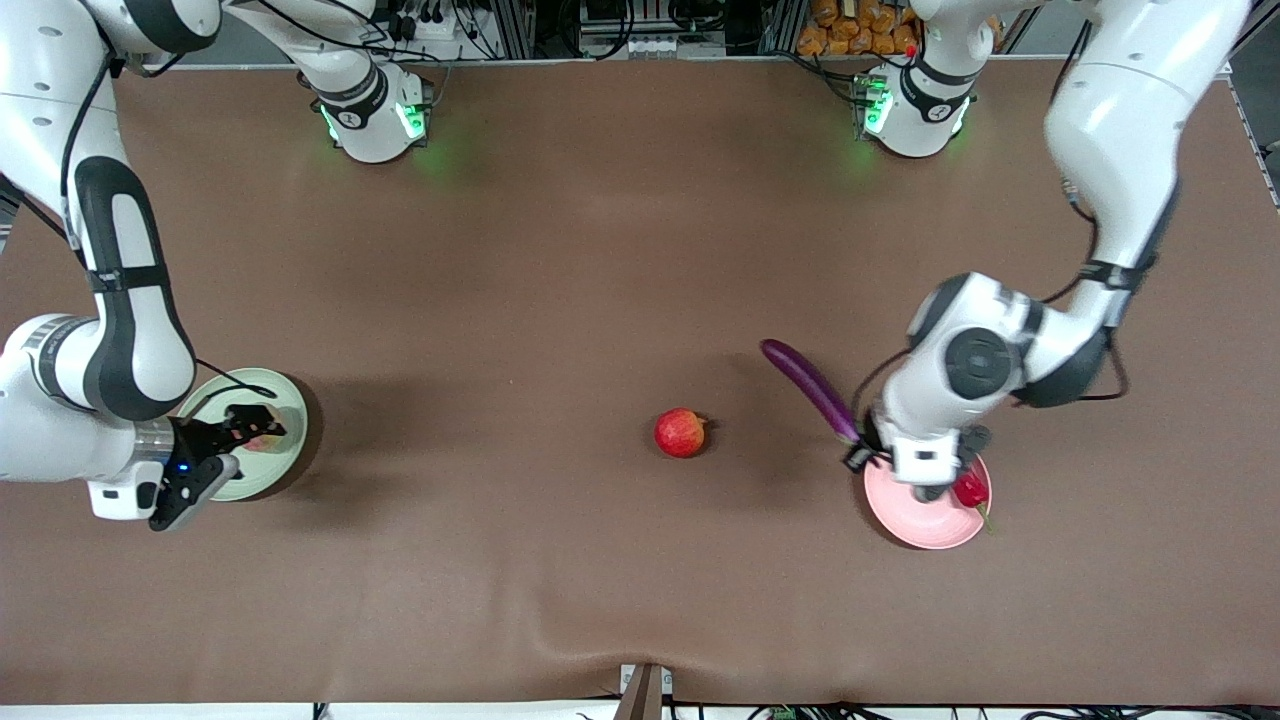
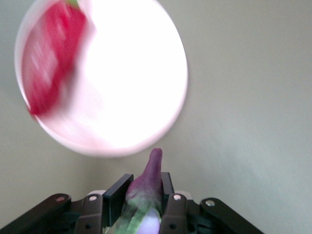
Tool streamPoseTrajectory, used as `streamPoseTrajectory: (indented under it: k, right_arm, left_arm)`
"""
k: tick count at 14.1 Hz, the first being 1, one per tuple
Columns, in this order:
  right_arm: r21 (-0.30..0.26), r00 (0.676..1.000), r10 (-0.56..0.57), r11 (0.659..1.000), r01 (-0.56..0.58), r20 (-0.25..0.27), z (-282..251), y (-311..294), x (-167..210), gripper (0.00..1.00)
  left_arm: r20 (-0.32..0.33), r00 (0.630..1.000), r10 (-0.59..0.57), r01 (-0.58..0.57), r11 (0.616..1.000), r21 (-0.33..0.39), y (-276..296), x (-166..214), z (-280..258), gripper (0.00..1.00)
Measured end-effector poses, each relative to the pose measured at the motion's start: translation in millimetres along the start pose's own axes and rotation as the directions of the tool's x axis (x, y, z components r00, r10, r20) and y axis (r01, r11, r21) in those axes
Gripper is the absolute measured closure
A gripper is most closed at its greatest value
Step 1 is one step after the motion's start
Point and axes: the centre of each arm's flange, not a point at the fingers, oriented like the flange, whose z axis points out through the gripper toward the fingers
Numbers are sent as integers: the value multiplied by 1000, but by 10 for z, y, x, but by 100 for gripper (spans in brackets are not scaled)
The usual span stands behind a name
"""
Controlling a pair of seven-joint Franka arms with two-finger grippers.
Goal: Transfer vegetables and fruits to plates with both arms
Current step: 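Place the peach on the green plate while the left gripper carries the eggplant, then release the eggplant on the pink plate while the right gripper reaches the apple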
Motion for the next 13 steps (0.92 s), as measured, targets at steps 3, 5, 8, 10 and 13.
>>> streamPoseTrajectory:
  k: [3, 5, 8, 10, 13]
  right_arm:
    - [11, 987, 159, 987, -159, 6, 1, -502, 470, 0]
    - [2, 960, 280, 960, -280, 15, 81, -930, 809, 0]
    - [-20, 891, 454, 891, -454, -15, 189, -1610, 1295, 0]
    - [-21, 841, 534, 843, -537, -89, 298, -2063, 1614, 0]
    - [3, 787, 594, 799, -602, -167, 668, -2728, 2002, 0]
  left_arm:
    - [31, 998, 49, -47, 997, -61, -482, 809, -134, 70]
    - [42, 997, 63, -58, 993, -104, -660, 1192, -127, 70]
    - [79, 997, 24, -10, 986, -164, -667, 1439, 138, 70]
    - [67, 998, 6, 8, 978, -207, -628, 1540, 350, 70]
    - [44, 999, 3, 7, 974, -227, -594, 1652, 528, 70]
